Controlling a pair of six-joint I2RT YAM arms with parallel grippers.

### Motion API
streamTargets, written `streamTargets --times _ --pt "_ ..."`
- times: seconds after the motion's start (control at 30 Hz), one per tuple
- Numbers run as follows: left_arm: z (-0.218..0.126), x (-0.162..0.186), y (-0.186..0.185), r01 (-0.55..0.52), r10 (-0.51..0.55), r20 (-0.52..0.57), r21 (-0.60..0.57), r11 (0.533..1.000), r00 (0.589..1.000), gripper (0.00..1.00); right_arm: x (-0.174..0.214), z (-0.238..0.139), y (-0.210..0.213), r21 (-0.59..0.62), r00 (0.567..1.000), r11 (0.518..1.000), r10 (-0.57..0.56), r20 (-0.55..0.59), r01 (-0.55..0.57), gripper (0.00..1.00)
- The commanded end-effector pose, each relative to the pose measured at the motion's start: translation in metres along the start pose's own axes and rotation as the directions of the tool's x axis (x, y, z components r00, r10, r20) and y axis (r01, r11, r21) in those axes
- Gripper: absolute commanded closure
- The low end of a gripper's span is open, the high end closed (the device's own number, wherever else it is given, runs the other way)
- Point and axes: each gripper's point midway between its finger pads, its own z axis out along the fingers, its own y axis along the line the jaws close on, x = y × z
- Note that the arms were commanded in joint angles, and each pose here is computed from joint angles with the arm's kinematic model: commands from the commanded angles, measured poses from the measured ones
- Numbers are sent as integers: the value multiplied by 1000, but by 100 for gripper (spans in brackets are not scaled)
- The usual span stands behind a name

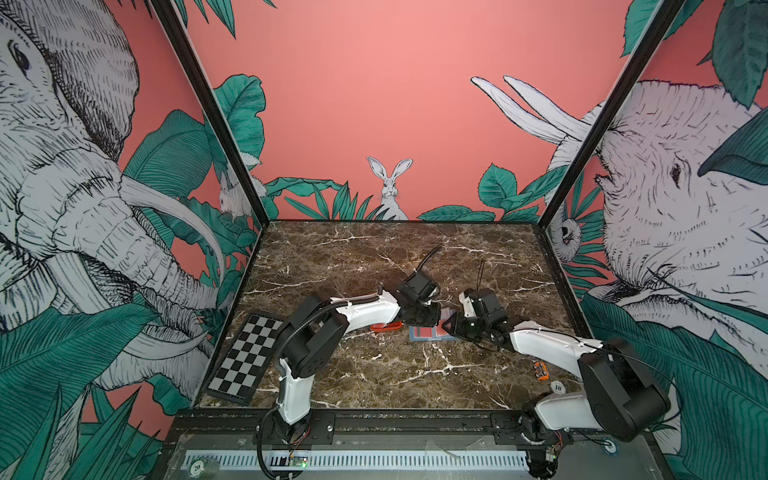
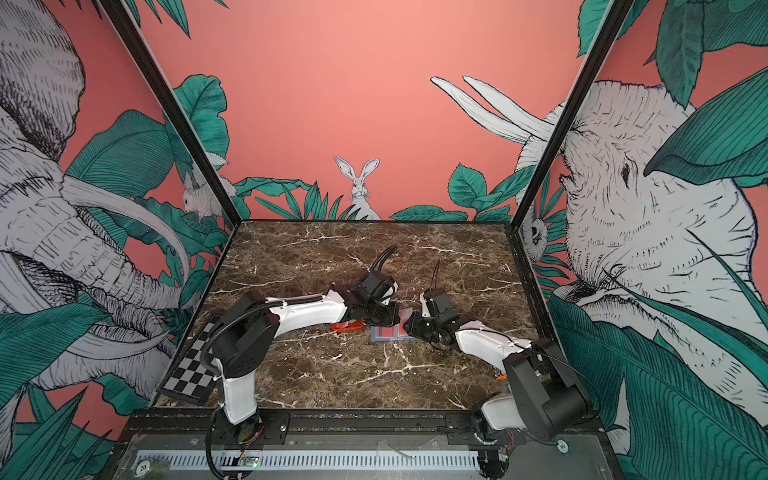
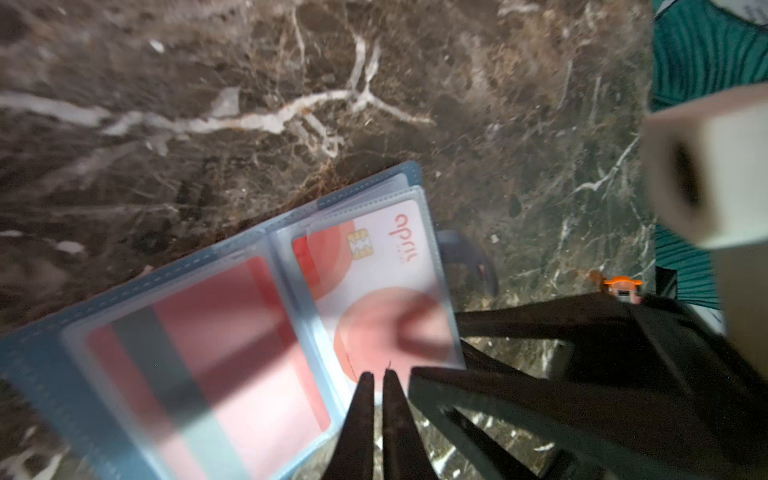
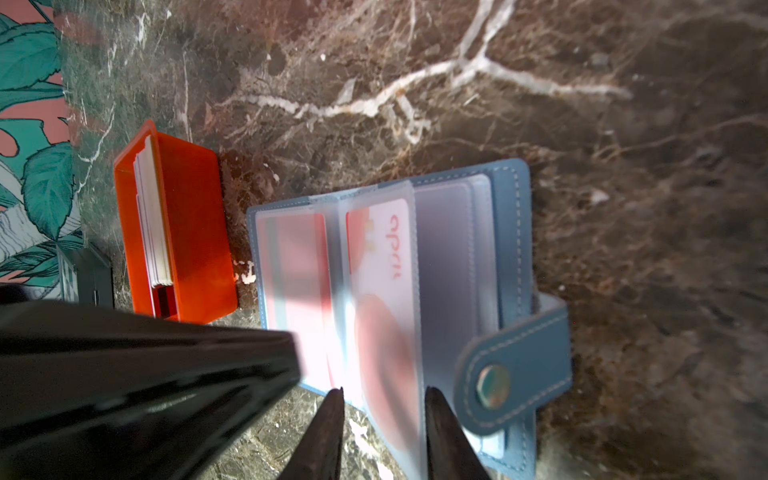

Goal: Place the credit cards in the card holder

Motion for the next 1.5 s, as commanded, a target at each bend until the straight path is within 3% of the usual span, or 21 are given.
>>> streamTargets --times 0.0,0.4,1.13,1.47 --pt "-40 -13 -10 -25 24 92 5 1000 995 89 -13 -6 18 -28 998 998 -49 41 50 68" --pt "-104 -6 26 50 -57 217 38 998 974 84 -16 -3 44 -40 993 993 -114 28 115 67" --pt "-127 11 69 113 -109 245 -3 994 963 81 -23 6 89 -42 975 975 -220 12 220 63" --pt "-129 8 98 145 -140 215 -8 989 967 83 -38 27 120 -49 965 964 -263 1 263 45"
